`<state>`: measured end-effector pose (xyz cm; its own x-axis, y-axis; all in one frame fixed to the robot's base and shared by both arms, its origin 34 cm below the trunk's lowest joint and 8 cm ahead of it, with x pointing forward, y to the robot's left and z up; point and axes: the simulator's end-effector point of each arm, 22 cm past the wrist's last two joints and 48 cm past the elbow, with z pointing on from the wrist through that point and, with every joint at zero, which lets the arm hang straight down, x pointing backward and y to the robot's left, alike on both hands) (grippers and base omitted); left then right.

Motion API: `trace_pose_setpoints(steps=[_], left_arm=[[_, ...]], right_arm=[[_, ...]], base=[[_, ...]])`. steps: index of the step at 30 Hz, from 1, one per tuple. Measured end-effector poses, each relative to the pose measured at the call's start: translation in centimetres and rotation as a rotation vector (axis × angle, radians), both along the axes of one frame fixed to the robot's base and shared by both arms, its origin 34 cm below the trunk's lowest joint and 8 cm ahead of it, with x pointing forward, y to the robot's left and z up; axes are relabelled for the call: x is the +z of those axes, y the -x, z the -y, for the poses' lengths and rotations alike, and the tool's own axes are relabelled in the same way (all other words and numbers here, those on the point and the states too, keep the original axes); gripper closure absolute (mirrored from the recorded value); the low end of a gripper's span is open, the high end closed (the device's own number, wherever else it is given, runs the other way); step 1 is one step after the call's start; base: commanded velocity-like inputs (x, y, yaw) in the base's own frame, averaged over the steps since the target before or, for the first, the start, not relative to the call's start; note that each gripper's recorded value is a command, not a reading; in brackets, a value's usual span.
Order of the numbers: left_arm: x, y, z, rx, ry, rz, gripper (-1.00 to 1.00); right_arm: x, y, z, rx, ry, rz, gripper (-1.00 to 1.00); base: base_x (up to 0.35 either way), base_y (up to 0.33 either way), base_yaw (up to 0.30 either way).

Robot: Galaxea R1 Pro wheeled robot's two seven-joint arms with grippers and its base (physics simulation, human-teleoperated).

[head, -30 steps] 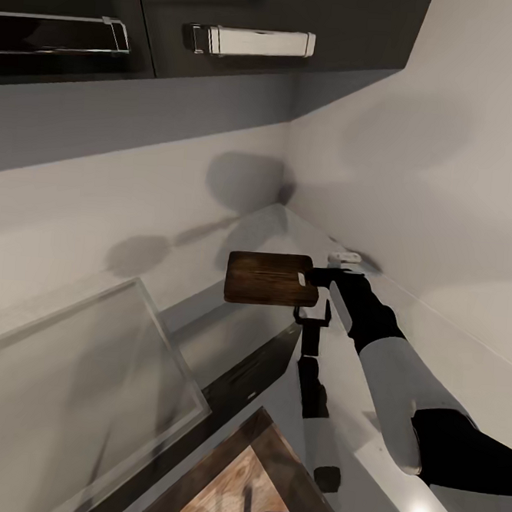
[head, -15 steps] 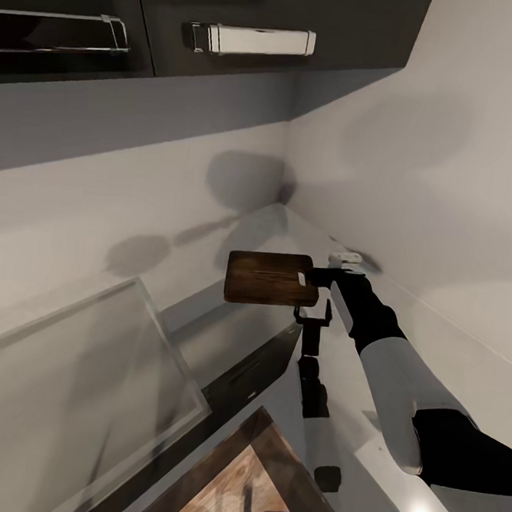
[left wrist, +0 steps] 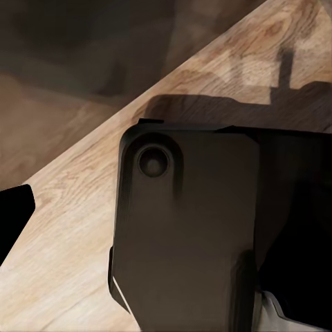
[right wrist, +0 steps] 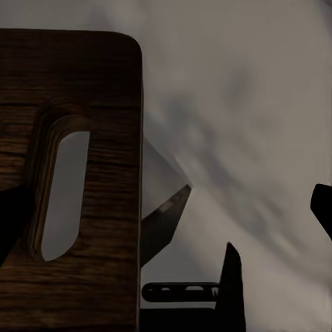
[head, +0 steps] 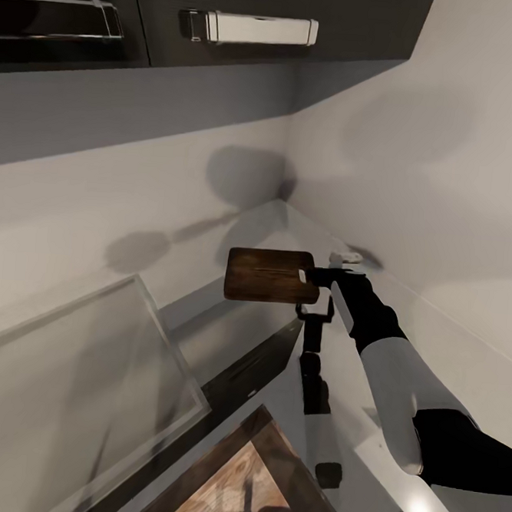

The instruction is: In the kitchen, take the Vidalia onion out of the sink, dice it on the chopping board with the paring knife, put the diced onion into the bowl on the countertop, then place both the paring knife and the chopping board into the sink.

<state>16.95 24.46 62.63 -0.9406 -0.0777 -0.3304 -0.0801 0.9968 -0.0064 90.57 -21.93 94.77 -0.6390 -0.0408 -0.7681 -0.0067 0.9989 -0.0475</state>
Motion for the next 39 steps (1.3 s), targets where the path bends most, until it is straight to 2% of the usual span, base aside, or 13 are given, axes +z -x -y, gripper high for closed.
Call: trace_pose_setpoints(steps=[26, 39], left_arm=[[-0.2, 1.2, 0.0, 0.001, 0.0, -0.032, -1.0], [-0.2, 1.3, 0.0, 0.0, 0.0, -0.035, -1.0]], right_arm=[[-2.6, 0.2, 0.1, -0.001, 0.001, -0.034, -1.0], [-2.9, 0.3, 0.1, 0.0, 0.001, -0.037, -1.0]], base=[[0.0, 0.0, 0.0], [0.0, 0.0, 0.0]])
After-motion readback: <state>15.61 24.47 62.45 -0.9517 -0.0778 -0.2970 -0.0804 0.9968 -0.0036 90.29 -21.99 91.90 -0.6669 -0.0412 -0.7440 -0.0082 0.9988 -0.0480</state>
